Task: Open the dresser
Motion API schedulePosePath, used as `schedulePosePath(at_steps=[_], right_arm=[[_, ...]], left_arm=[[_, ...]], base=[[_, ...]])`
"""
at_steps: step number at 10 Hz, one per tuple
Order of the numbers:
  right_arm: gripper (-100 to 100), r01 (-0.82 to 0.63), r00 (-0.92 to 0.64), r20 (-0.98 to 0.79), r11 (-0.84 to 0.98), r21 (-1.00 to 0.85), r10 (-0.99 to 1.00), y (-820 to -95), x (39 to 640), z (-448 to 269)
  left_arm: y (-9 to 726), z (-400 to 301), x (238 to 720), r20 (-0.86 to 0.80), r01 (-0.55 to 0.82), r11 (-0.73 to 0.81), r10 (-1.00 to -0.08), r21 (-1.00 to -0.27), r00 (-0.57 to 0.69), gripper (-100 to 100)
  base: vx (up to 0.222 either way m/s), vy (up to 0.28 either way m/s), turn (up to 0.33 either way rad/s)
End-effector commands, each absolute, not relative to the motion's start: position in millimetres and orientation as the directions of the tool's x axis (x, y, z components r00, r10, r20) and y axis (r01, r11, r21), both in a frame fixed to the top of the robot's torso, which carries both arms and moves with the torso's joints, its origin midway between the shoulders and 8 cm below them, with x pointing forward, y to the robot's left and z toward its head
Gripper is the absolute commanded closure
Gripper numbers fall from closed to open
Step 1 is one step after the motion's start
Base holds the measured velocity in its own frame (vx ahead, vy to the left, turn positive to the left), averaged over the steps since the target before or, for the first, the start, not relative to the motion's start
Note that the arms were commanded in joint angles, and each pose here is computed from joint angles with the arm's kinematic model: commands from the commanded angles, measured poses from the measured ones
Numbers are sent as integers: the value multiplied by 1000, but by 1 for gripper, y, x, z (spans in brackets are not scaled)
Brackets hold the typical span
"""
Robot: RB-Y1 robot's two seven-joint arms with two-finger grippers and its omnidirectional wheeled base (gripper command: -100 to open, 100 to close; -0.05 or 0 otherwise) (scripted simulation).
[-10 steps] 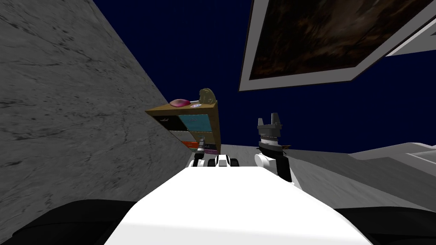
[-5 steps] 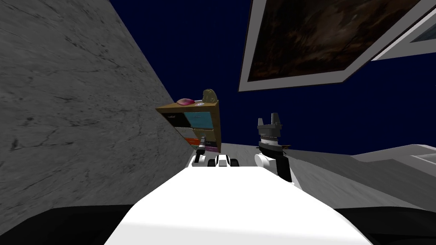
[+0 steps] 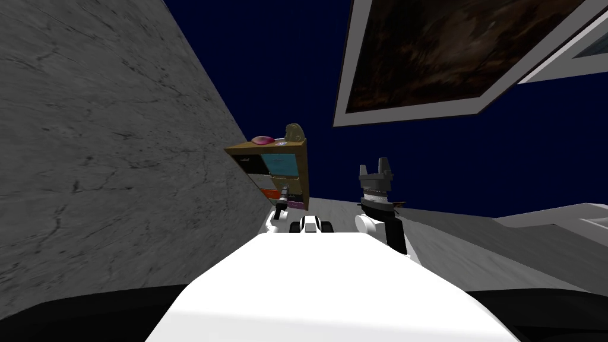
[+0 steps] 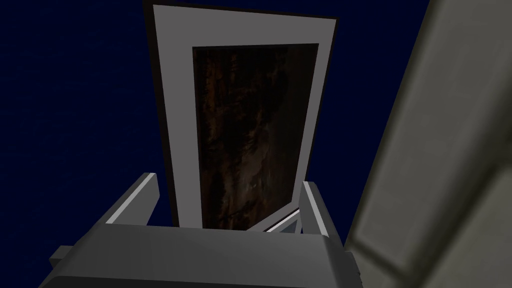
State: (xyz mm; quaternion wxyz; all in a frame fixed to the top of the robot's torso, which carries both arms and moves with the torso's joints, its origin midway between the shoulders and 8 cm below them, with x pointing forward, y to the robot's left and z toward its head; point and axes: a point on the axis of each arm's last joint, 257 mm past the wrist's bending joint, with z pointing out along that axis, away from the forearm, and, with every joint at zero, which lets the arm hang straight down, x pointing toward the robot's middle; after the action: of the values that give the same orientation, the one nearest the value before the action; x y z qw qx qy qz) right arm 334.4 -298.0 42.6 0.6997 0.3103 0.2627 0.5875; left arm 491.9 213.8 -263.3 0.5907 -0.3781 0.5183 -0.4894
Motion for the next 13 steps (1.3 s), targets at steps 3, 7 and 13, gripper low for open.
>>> schedulePosePath(at_steps=[3,7,13], right_arm=[[0,-659,172,-3,117,743,985,-298,334,43],[0,-659,172,-3,117,743,985,-298,334,43],[0,-659,172,-3,117,743,985,-298,334,43]], left_arm=[[209,-273,513,-245,170,236,-969,-957,-35,100],[205,-282,530,-244,152,234,-968,-960,-51,100],[201,-280,548,-244,152,232,-968,-961,-63,100]], base=[[-70,-2,32],[-73,-4,35],[-44,2,21]])
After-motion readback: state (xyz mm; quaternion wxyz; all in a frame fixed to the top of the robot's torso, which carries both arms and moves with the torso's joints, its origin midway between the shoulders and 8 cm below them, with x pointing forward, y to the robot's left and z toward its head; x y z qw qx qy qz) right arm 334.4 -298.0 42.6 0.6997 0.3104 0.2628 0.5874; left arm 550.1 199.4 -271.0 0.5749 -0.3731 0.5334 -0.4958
